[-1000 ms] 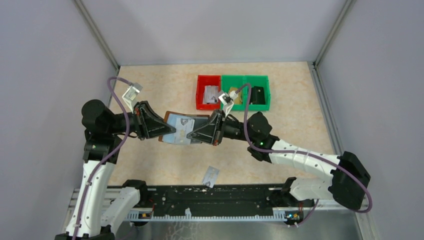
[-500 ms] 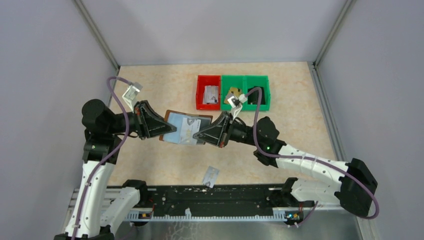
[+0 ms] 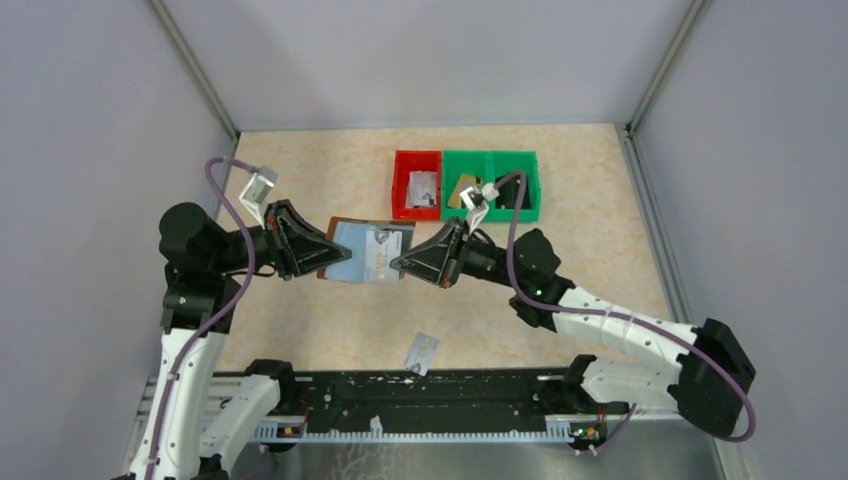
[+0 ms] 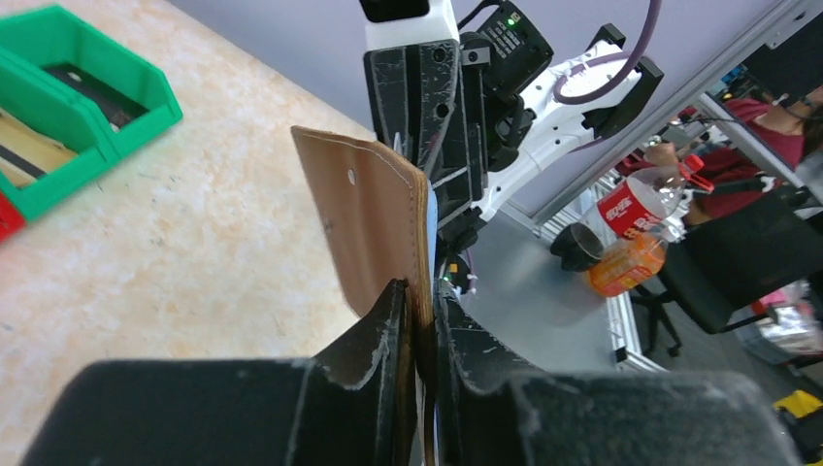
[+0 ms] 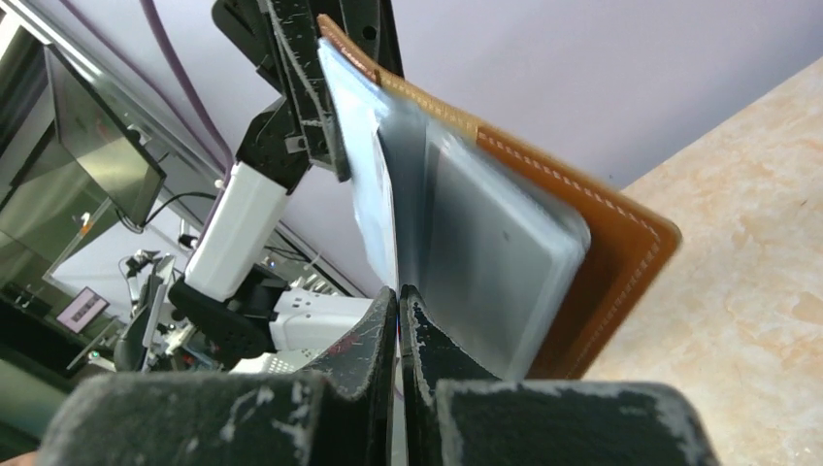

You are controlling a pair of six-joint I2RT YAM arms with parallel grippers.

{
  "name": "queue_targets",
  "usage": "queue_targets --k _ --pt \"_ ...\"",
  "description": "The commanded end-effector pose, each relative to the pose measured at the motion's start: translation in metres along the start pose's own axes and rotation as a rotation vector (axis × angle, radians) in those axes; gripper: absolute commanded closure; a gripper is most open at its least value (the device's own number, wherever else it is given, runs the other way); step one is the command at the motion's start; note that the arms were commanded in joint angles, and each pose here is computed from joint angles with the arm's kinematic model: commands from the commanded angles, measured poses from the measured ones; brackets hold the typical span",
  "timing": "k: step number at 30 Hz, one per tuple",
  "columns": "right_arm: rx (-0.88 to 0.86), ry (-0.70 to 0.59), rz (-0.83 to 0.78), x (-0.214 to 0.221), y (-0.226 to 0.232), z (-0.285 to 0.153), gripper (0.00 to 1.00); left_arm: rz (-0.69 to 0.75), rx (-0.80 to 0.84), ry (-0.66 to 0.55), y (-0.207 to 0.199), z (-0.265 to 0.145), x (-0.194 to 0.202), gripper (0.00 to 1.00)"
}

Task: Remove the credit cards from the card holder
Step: Remove the credit card from the card holder.

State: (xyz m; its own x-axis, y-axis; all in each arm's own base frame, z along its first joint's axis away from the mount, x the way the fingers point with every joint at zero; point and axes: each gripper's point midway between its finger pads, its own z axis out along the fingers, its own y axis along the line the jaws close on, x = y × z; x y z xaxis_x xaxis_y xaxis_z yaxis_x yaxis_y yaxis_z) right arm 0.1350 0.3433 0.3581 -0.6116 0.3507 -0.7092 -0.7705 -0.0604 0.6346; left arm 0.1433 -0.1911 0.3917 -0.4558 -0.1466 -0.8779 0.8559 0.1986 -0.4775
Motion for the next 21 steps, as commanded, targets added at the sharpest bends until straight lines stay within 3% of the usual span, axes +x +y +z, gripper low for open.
queue_targets --k 1,8,12,15,21 --pt "-0.085 -0.031 -0.005 -0.015 0.015 0.017 1.0 -0.07 0.048 -0.002 -0.008 0.0 0.003 0.77" --pt "-0.061 -0.036 -0.012 -0.011 0.009 0.024 1.0 -0.076 0.048 0.007 -0.007 0.0 0.006 0.43" --pt "-0.08 -0.032 -0.012 -0.009 0.013 0.031 1.0 -0.088 0.041 0.006 -0.003 0.0 0.01 0.39" --pt "-0.101 -0.017 -0.011 -0.005 0.017 0.038 1.0 -0.07 0.008 -0.001 0.007 0.001 0.013 0.46" --pt "-0.087 -0.016 -0.016 -0.003 0.015 0.038 1.0 0.058 -0.229 -0.044 0.049 -0.004 0.005 0.86"
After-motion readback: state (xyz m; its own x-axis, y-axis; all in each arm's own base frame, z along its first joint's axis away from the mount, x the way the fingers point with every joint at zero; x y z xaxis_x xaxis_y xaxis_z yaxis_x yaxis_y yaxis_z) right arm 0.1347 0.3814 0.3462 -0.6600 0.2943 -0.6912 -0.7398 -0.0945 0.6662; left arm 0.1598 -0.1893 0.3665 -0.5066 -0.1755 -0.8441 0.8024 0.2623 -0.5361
